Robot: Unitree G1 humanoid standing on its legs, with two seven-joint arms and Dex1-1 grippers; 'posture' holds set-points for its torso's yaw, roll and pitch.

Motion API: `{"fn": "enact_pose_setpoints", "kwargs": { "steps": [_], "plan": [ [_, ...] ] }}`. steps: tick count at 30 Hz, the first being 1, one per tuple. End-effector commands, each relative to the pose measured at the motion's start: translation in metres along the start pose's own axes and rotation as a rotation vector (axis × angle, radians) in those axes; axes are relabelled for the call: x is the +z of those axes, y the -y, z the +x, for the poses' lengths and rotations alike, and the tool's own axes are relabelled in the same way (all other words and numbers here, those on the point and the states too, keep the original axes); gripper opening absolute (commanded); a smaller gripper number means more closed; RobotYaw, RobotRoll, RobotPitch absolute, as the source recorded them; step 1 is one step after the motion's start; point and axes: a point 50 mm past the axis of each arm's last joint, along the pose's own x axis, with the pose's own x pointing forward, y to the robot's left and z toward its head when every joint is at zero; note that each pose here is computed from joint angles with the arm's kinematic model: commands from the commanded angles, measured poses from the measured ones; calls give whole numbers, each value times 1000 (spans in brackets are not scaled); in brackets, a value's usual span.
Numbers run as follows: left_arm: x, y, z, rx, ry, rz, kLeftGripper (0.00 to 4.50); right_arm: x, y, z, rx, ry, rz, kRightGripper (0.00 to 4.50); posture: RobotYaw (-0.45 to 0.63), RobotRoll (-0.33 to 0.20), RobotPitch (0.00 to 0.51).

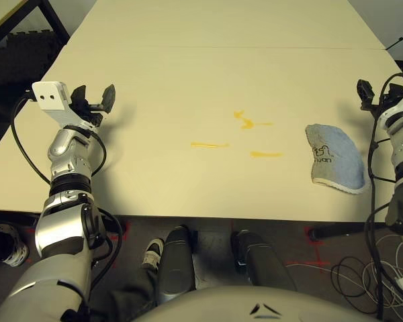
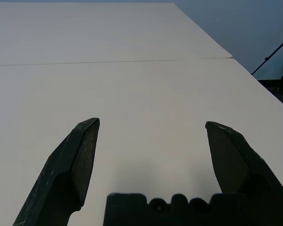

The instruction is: Wipe the water off the table with a rag.

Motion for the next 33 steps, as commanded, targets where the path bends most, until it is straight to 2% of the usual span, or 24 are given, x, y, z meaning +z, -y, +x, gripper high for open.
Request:
{"fn": "enact_pose_setpoints", "kwargs": {
  "steps": [1,21,25,33],
  "plan": [
    [2,-4,-2,14,2,3,4500,-2,1,-1,-3,-5,3,4471,119,0,135],
    [4,8,8,-56,10,-30,4500,-1,10,-5,-27,-10,-5,4471,102,0,126],
    [6,16,12,-128,11,-58,4500,-3,9,-5,-35,-15,-2,4471,99,0,121],
    [15,43,9,-501,26,-110,4500,-1,11,-5,-38,-14,-5,4471,99,0,119]
  ]
}}
